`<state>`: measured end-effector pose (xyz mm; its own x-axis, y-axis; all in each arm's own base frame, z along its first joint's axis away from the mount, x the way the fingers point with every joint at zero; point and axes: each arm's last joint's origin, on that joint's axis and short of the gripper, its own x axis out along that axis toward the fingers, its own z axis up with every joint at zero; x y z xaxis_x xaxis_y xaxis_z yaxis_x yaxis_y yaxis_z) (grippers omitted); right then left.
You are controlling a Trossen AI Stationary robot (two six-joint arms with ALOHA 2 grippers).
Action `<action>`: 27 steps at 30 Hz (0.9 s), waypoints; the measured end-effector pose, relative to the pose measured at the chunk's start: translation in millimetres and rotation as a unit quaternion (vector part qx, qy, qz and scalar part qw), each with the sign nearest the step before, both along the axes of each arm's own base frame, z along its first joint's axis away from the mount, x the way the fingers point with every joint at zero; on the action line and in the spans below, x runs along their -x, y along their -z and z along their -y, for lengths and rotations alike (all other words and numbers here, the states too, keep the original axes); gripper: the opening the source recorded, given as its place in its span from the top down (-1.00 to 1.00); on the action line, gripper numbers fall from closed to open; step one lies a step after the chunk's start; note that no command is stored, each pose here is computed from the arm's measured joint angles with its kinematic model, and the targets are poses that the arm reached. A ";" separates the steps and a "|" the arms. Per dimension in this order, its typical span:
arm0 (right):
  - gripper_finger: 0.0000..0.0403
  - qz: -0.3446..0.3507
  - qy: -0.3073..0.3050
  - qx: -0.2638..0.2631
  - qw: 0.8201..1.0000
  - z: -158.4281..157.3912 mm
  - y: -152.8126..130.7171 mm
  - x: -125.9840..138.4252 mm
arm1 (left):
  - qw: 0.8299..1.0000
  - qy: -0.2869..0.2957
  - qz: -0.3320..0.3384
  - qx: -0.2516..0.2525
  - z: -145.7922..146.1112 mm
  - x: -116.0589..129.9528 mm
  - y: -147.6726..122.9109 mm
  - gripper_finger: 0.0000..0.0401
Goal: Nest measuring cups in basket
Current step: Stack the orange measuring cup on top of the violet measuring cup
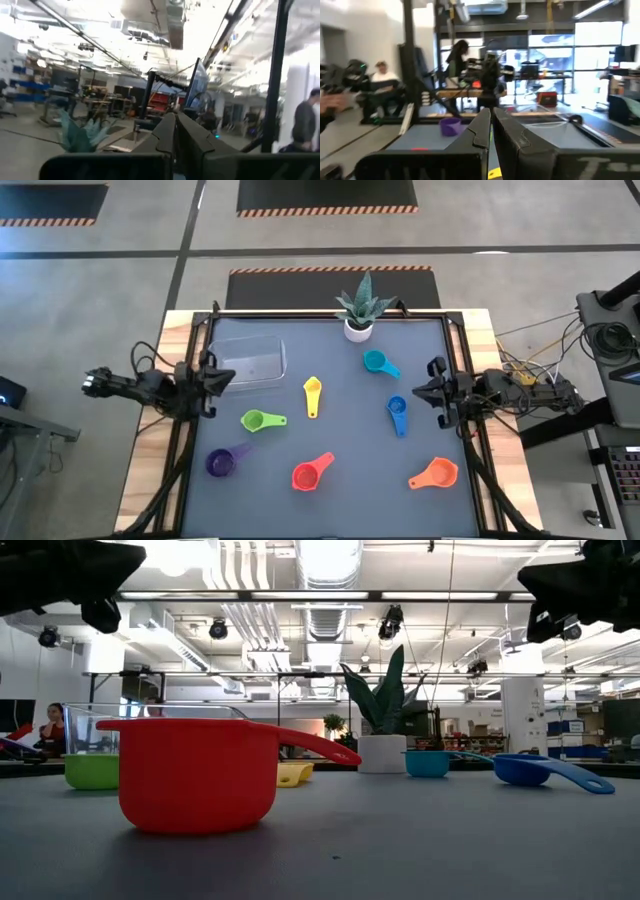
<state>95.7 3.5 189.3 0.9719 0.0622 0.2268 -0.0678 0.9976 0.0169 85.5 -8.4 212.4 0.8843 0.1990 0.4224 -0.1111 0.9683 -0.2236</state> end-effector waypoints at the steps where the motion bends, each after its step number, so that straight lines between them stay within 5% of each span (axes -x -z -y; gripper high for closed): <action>1: 0.96 0.001 0.006 -0.002 1.000 0.4 -1.0 0.2 | 1.000 0.007 0.009 0.016 -0.1 0.5 -0.9 1.00; 8: 0.96 0.032 0.011 0.017 0.999 0.5 -25.0 5.0 | 0.994 0.077 0.077 0.011 3.7 1.2 -12.5 1.00; 14: 0.96 0.047 0.016 0.032 0.998 0.6 -48.4 7.1 | 0.994 0.077 0.083 0.012 6.2 -9.7 -26.0 1.00; 27: 0.96 0.044 0.022 0.059 0.997 0.3 -80.9 1.0 | 0.990 0.087 -0.109 0.011 23.3 -81.6 -93.8 1.00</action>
<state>94.7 3.2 270.2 0.9511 0.0506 0.3047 -0.0196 0.9944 -0.1040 167.1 -31.7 306.2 0.9755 0.0420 0.2158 0.0097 0.9724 -0.2333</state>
